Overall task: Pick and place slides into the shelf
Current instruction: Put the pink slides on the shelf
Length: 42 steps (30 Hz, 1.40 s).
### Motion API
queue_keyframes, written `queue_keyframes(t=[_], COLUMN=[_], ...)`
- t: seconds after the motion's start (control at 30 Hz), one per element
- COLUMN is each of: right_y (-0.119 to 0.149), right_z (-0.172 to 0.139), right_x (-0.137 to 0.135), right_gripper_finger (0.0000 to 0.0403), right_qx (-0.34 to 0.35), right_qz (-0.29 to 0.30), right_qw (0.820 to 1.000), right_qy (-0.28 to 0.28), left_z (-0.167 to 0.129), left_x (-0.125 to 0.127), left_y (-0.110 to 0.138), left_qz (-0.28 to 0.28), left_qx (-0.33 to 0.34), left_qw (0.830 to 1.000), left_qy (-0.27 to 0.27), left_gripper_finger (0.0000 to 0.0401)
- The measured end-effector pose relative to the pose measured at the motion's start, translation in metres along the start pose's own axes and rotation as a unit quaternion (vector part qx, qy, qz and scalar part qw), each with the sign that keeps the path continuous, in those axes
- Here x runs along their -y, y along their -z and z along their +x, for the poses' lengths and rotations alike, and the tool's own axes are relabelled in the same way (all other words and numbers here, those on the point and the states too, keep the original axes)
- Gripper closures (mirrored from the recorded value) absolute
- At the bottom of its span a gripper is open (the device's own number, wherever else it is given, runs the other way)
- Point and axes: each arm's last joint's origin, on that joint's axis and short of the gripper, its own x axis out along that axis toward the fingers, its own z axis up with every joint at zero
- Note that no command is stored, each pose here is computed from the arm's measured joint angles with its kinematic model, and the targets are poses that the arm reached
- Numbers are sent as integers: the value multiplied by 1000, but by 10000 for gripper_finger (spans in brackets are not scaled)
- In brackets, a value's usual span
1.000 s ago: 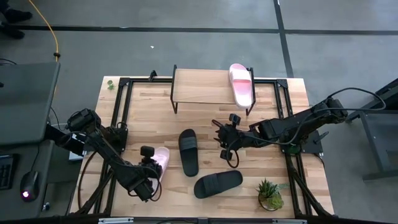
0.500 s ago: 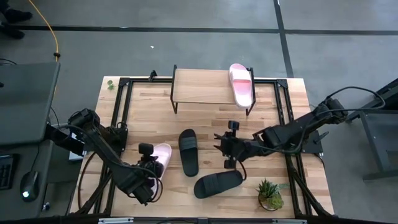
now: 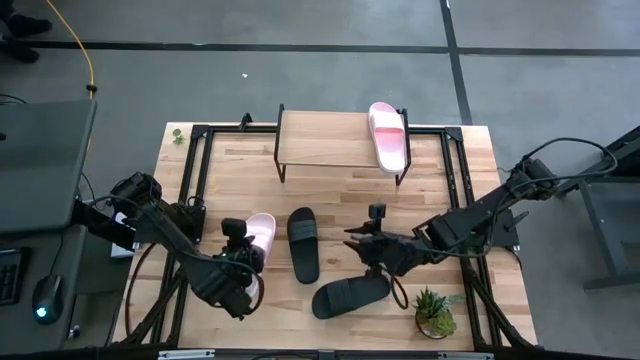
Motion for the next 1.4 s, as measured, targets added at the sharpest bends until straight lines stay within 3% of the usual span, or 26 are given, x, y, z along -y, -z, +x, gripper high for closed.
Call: queue_keyframes(t=[0.37,0.67,0.9,1.4], right_y=[-5,-9,-12,-26], right_z=[18,38,58,84], right_x=[-27,-44,-62,-85], right_gripper_finger=[283,283,280,178], right_qx=[23,4,-17,-16], right_qz=[-104,-182,-246,-295], right_qw=[994,980,965,951], right_qy=[37,85,93,87], left_z=[17,6,0,8], left_x=[-17,-30,-35,-43], left_y=[-19,-35,-40,-44], left_qz=[-53,-65,-65,-74], left_qx=[16,58,81,80], left_qw=[998,995,992,990], left_qy=[-30,-47,-64,-90], left_gripper_finger=[396,397,388,387])
